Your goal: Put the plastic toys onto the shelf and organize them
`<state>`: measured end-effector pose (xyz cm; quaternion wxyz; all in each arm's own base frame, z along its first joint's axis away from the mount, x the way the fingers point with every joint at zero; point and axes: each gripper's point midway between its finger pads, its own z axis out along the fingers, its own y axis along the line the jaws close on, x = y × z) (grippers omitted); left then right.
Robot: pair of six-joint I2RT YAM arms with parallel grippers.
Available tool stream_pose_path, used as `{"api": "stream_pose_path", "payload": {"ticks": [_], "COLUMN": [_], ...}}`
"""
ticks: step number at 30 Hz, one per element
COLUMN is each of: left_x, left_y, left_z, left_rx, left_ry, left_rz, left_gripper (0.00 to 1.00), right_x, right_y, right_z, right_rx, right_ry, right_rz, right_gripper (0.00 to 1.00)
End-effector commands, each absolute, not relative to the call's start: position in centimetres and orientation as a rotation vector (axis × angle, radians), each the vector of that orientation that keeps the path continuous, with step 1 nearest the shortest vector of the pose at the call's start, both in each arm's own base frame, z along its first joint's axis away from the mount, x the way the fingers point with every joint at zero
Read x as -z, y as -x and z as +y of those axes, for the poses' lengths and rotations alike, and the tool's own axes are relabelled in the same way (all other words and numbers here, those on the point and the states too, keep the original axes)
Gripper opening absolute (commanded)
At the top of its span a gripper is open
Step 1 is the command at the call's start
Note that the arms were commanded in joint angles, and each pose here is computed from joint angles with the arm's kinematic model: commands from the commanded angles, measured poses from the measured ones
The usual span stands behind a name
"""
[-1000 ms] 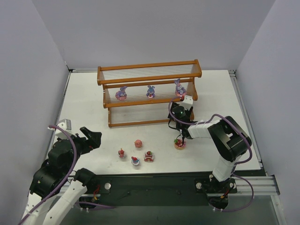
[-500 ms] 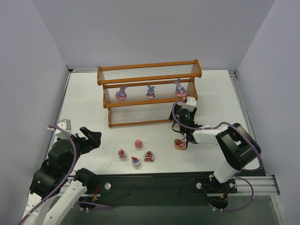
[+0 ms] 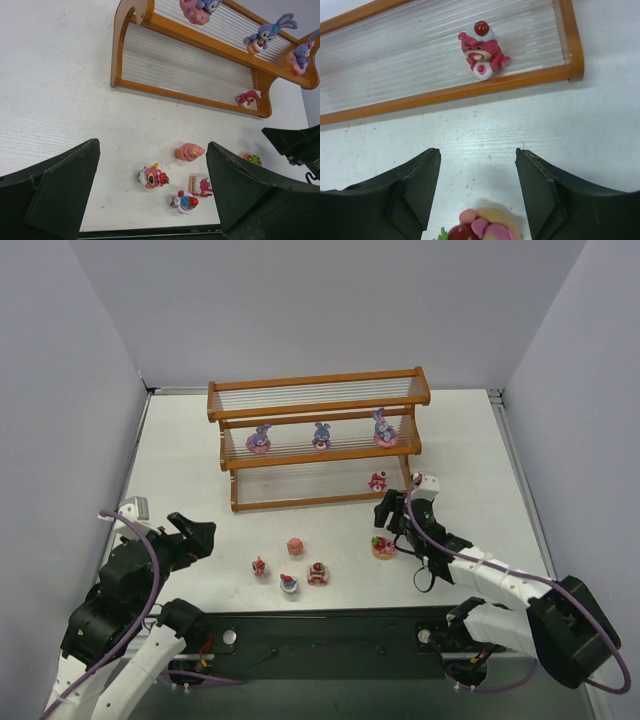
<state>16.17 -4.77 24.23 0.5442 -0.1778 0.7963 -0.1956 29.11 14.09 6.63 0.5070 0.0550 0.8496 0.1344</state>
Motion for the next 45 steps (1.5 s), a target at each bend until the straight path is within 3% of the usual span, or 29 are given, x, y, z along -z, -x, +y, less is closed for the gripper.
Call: {"api": "stream_pose_path", "payload": {"ticks": [1, 11, 22, 29, 34, 37, 39, 42, 45], "left_x": [-25.2, -25.5, -25.4, -25.4, -25.4, -25.4, -25.4, -25.4, -25.5], "left_y": [-16.3, -15.8, -15.8, -15.8, -15.7, -15.7, -15.7, -15.7, -15.6], "left_z": [-5.1, -5.1, -5.0, -5.1, -5.0, -5.0, -5.0, -5.0, -5.0], "left_rx": [0.495, 0.516, 0.512, 0.513, 0.515, 0.516, 0.518, 0.515, 0.520], "left_ry": [0.407, 0.401, 0.400, 0.401, 0.401, 0.401, 0.401, 0.401, 0.404], "left_rz": [1.856, 1.842, 1.847, 1.845, 1.845, 1.843, 1.843, 1.844, 1.839], "left_gripper": [0.97, 0.97, 0.97, 0.97, 0.97, 0.97, 0.97, 0.97, 0.97], "right_x": [-5.4, -2.2, 0.7, -0.5, -1.0, -1.7, -2.8, -4.8, -6.6], "right_y": [-25.2, -23.8, -23.2, -22.1, -22.6, -23.0, -23.1, -23.3, -22.9], "right_z": [12.2, 10.0, 12.8, 16.6, 16.3, 14.6, 13.9, 13.1, 12.8], "right_rx": [-0.312, -0.133, -0.233, -0.308, -0.241, -0.150, -0.139, -0.183, -0.259], "right_ry": [-0.305, -0.468, -0.382, -0.135, -0.142, -0.207, -0.249, -0.294, -0.290], "right_rz": [2.189, 2.333, 2.431, 2.436, 2.418, 2.379, 2.339, 2.247, 2.171], "right_gripper": [0.59, 0.31, 0.30, 0.30, 0.30, 0.41, 0.57, 0.73, 0.78]}}
